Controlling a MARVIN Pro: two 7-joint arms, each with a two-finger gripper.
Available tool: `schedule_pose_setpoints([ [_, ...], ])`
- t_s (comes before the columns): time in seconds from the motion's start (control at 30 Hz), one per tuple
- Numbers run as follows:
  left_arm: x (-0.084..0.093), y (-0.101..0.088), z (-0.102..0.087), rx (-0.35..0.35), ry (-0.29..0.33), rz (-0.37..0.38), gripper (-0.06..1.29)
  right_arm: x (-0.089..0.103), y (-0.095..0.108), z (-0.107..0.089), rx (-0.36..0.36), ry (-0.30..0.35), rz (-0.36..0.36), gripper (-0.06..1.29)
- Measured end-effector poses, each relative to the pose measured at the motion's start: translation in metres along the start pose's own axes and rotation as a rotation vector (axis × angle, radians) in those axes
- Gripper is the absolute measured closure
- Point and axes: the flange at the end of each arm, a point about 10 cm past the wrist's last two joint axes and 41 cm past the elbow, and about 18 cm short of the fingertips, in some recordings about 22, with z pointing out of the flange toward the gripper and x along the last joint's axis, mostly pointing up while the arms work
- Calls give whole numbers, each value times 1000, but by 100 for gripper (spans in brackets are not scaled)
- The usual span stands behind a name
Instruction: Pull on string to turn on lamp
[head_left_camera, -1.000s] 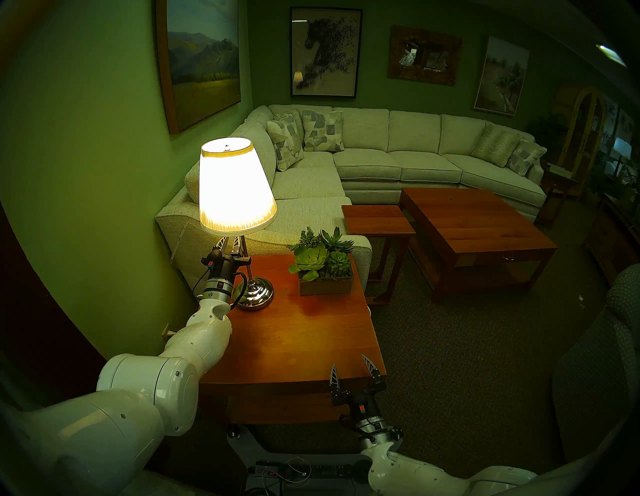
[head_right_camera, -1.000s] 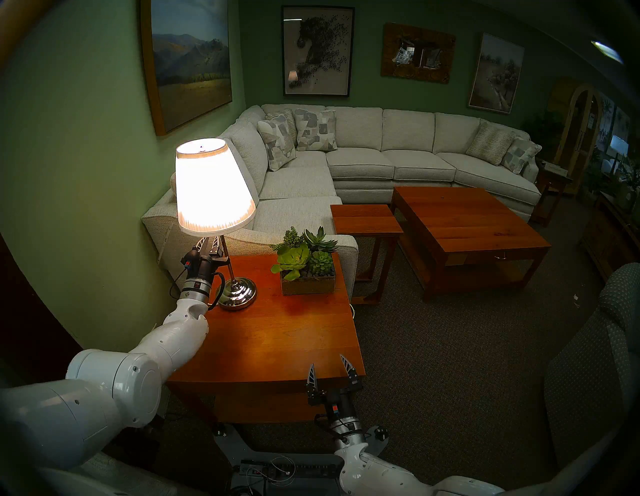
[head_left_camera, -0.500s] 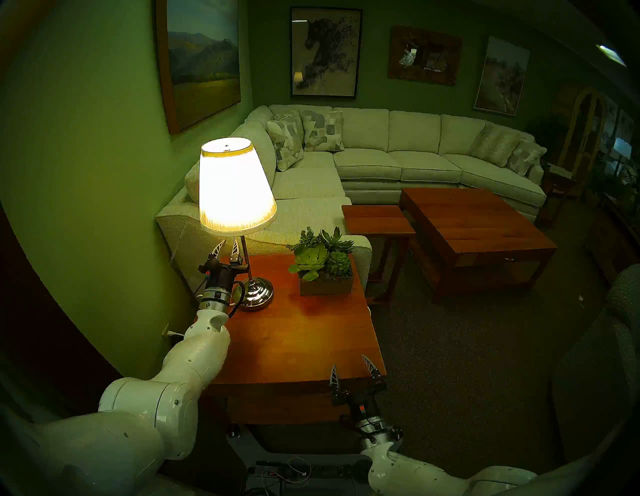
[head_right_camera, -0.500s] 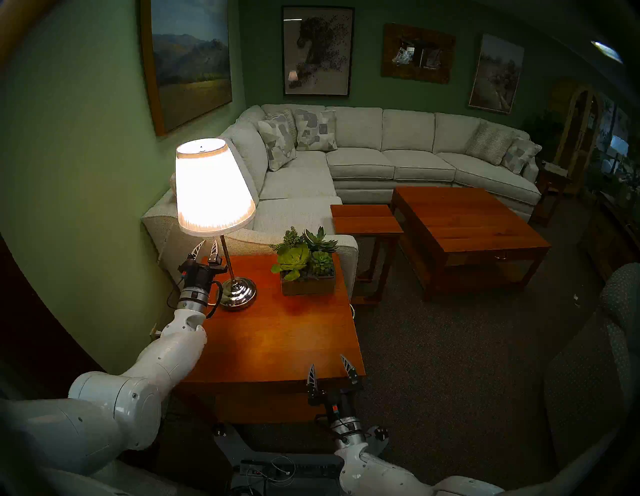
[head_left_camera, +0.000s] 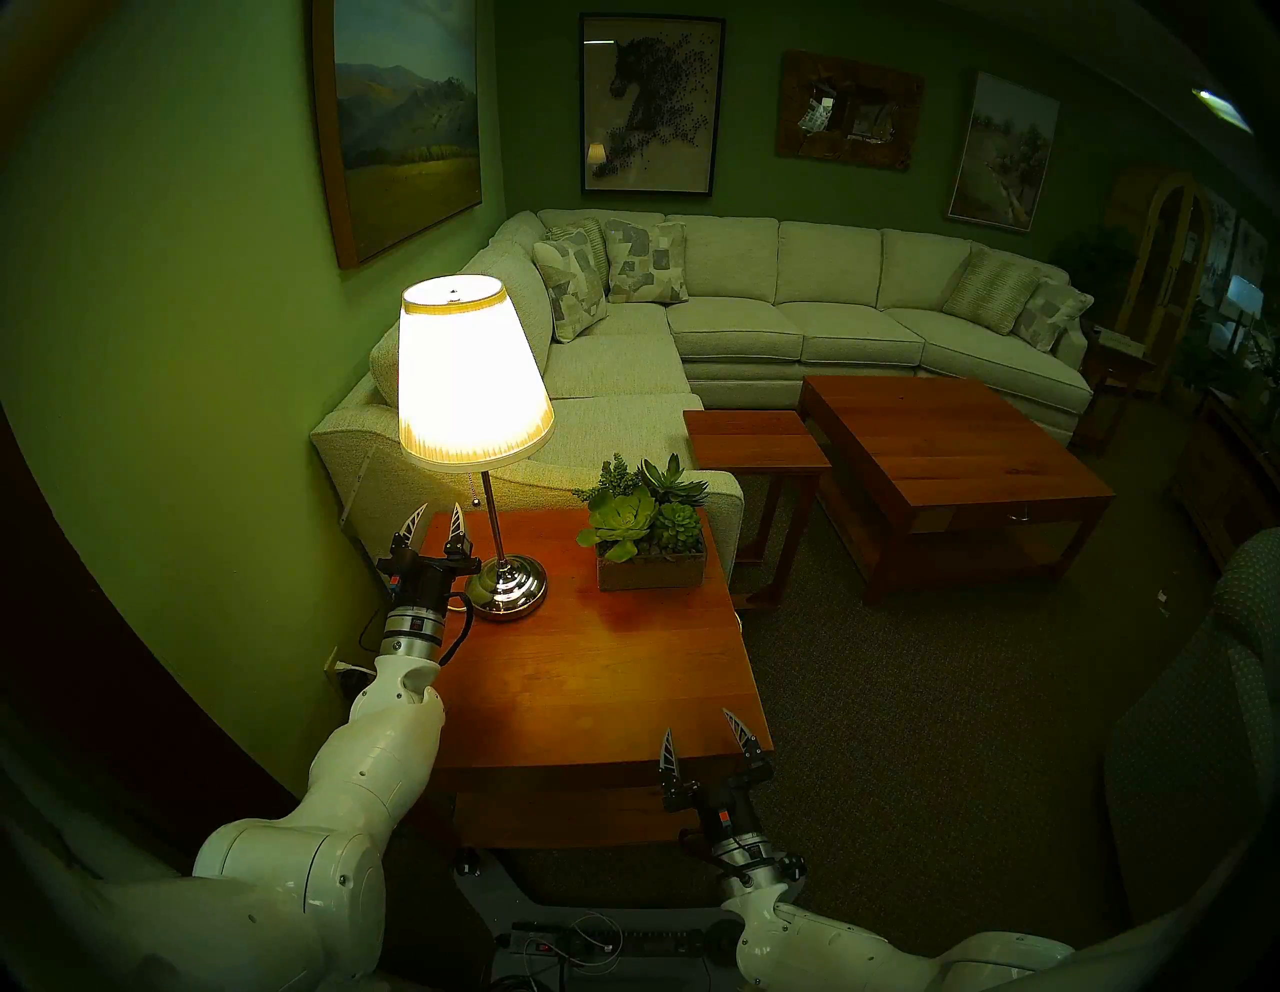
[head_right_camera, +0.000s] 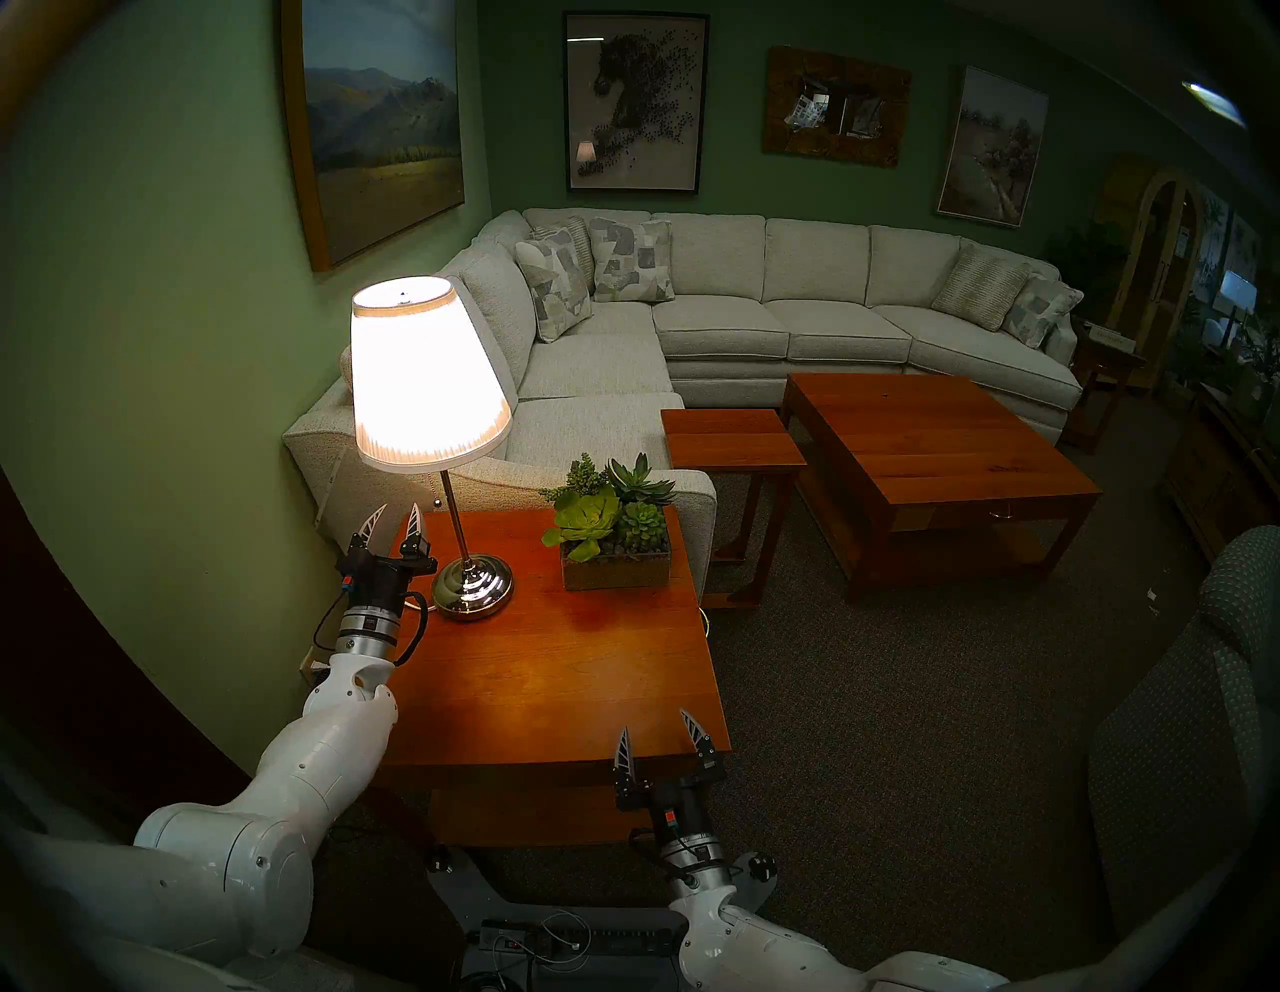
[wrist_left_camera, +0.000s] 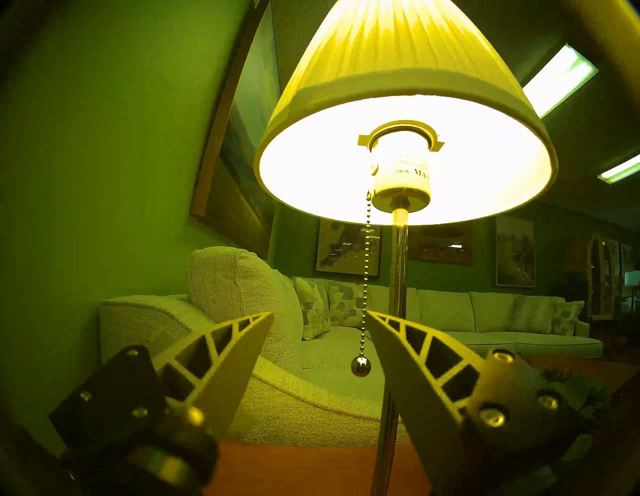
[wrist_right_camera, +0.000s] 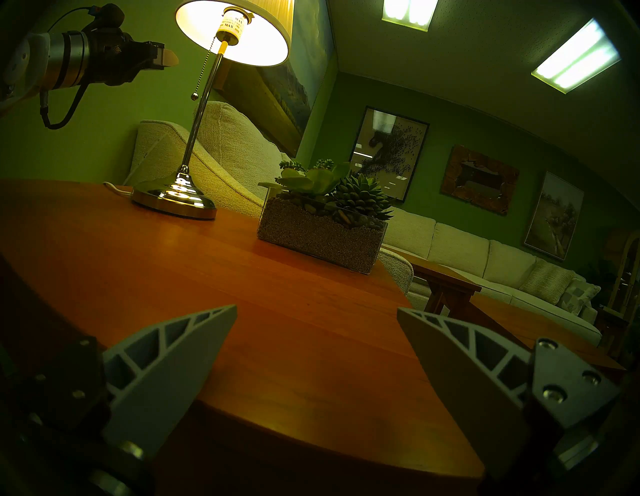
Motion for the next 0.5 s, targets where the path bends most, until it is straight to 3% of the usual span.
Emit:
schedule_pose_setpoints([
  [0.2, -2, -2, -29, 6, -14, -1, 44, 0, 0, 0, 0, 0, 0, 0],
  [0.5, -3, -2, -64, 13, -39, -5, 17, 0, 0, 0, 0, 0, 0, 0],
])
